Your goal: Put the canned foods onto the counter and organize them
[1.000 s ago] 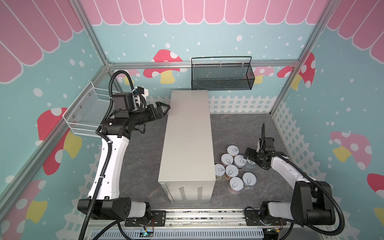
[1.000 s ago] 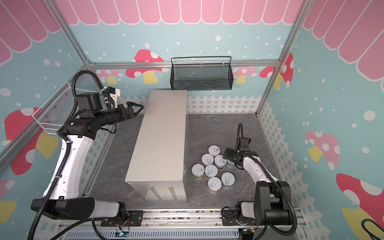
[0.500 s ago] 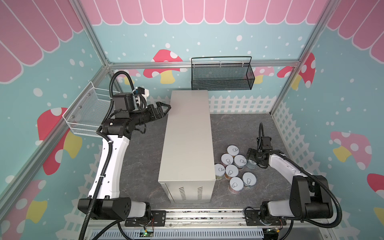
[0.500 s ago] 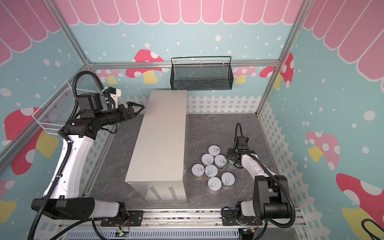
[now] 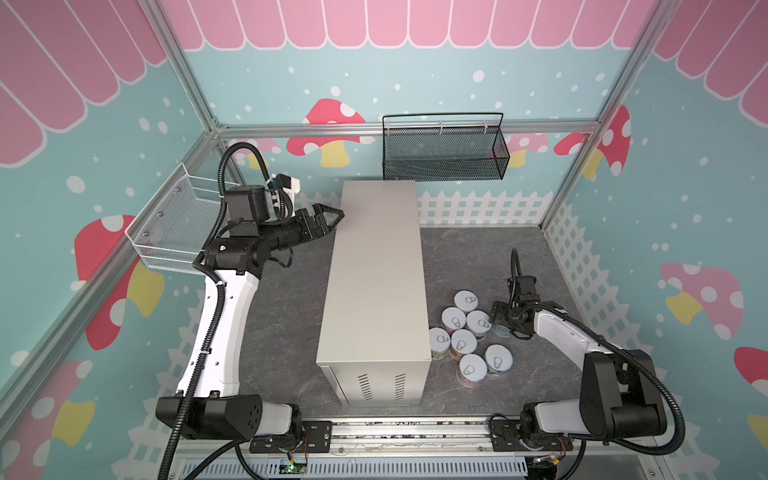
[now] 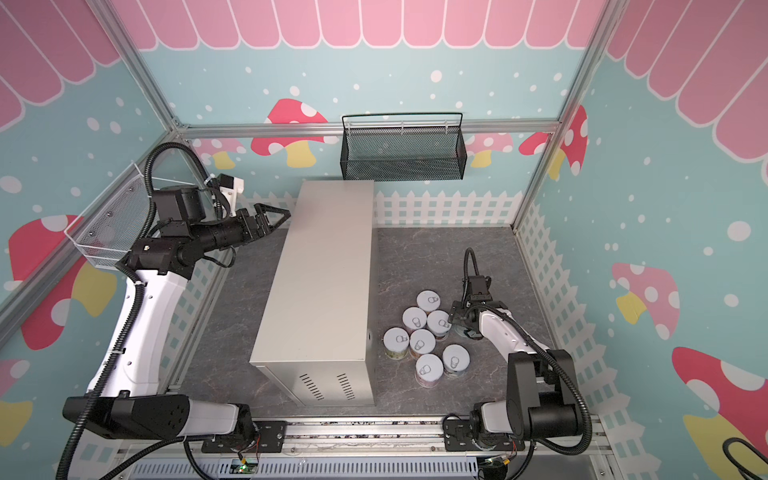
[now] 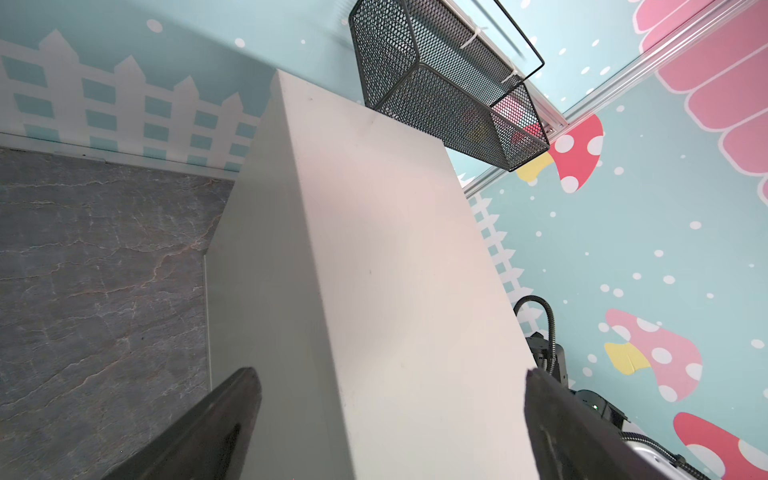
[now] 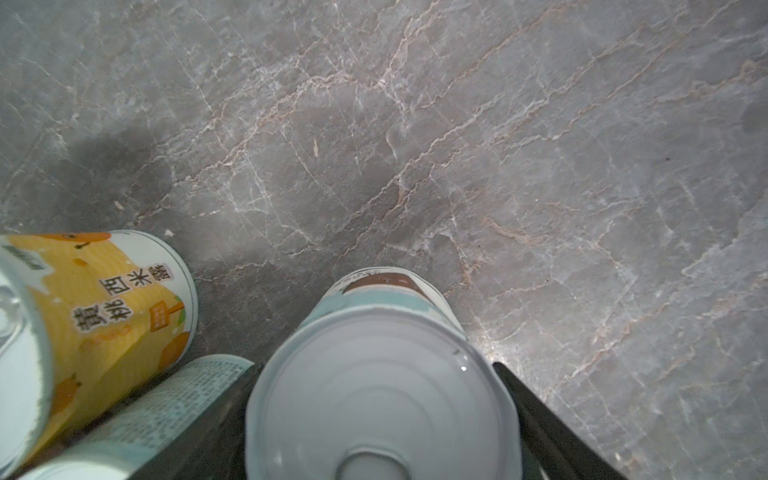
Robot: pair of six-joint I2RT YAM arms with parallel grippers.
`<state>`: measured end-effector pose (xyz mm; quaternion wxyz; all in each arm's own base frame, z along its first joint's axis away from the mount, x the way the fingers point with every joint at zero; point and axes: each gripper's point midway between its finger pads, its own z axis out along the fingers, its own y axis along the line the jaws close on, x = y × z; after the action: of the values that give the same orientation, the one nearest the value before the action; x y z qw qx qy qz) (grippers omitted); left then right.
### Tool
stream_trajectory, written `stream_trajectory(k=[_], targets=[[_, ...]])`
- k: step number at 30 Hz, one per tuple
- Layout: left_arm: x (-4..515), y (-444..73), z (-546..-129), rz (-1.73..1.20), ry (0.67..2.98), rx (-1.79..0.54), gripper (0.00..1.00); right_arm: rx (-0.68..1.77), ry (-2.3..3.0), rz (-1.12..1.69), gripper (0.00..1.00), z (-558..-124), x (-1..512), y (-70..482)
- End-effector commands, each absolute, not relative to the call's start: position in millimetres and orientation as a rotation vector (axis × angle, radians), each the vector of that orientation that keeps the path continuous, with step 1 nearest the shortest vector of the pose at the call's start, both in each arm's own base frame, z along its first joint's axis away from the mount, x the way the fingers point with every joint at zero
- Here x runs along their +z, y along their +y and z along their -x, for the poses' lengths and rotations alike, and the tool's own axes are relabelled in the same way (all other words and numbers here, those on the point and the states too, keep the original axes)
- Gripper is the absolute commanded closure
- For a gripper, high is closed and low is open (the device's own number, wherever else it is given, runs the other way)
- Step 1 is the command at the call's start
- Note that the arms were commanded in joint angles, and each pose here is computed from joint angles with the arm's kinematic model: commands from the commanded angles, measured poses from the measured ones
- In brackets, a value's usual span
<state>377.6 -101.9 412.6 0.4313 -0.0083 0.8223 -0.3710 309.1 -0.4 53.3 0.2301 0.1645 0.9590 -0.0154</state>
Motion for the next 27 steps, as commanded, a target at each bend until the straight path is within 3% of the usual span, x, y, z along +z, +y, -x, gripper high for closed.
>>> stream_trajectory(k=[1,9,18,27], targets=[[420,-109,-371,-0.040,2.019,-0.972,0.01,-0.095,2.687,-0.420,0.22,-297,43,1],[435,-149,-345,-0.253,1.978,-1.053,0.01,-0.141,2.656,-0.389,0.37,-301,52,2],[439,-224,-293,-0.574,1.999,-1.041,0.01,-0.144,2.619,-0.289,0.38,-310,64,6],[417,-283,-257,-0.868,2.090,-0.812,0.01,-0.193,2.582,-0.164,0.42,-317,82,3]])
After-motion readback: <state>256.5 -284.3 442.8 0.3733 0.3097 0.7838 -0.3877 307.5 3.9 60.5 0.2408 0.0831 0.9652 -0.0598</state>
